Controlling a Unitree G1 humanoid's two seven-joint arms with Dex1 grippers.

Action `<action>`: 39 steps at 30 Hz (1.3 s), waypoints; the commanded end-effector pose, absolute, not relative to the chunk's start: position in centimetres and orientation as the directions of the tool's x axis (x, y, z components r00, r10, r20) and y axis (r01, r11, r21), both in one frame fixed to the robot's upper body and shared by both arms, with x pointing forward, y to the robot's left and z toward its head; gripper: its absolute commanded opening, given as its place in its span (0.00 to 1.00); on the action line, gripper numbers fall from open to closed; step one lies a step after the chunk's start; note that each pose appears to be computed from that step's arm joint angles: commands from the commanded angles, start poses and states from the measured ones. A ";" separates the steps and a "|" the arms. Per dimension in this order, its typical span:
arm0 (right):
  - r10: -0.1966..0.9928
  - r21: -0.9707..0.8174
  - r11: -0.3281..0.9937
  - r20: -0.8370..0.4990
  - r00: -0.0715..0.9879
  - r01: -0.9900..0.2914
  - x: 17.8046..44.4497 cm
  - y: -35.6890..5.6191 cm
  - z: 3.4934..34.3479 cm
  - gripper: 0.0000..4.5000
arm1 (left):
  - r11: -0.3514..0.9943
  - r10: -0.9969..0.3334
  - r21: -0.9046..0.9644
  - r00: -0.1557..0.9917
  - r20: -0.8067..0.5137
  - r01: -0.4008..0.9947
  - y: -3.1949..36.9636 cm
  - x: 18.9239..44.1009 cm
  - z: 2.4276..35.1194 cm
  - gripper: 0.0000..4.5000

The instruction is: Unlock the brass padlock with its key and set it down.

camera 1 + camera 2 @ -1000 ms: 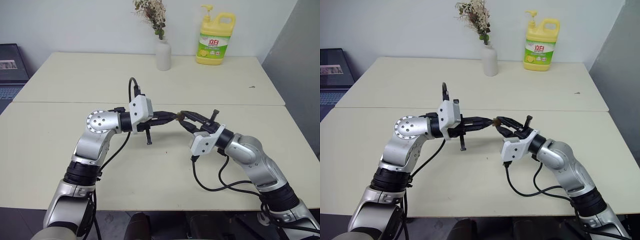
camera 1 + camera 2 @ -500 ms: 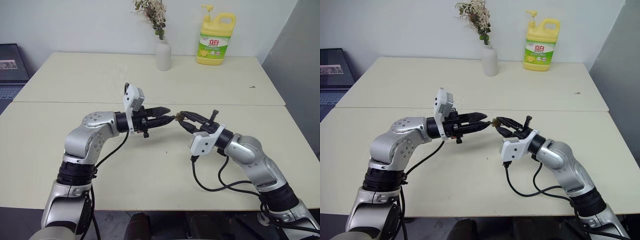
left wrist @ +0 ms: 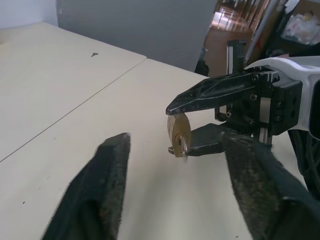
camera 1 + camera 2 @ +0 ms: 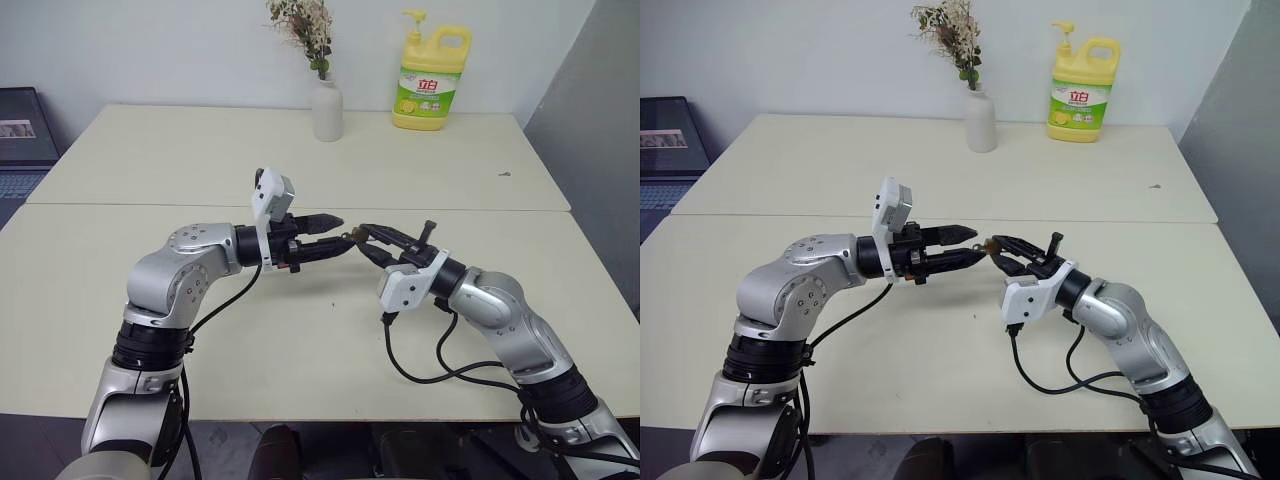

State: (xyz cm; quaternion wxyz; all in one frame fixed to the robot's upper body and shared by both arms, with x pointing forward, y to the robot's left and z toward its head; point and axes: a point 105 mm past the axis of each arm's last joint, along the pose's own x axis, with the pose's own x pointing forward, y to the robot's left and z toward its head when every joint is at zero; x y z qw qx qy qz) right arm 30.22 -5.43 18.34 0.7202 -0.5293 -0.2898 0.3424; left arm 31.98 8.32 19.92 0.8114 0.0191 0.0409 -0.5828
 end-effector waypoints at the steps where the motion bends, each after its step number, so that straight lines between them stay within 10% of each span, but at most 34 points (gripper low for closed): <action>1: 0.817 -0.963 0.223 0.102 0.567 -0.148 29.5 -5.0 19.7 0.21 | 0.308 -0.948 0.026 0.309 -0.078 0.951 8.0 31.7 20.7 0.81; 17: 0.839 -0.977 0.179 0.090 0.537 -0.115 29.0 -4.4 19.7 0.21 | 0.275 -0.959 -0.003 0.274 -0.078 0.961 6.5 31.9 20.8 0.81; 29: 0.840 -0.977 0.179 0.091 0.535 -0.114 29.0 -4.3 19.7 0.21 | 0.257 -0.961 -0.002 0.255 -0.108 0.966 6.5 31.6 20.3 0.04; 39: 0.835 -0.976 0.179 0.084 0.544 -0.125 29.2 -4.4 19.6 0.21 | 0.248 -0.963 -0.015 0.245 -0.108 0.969 6.4 31.4 20.1 0.04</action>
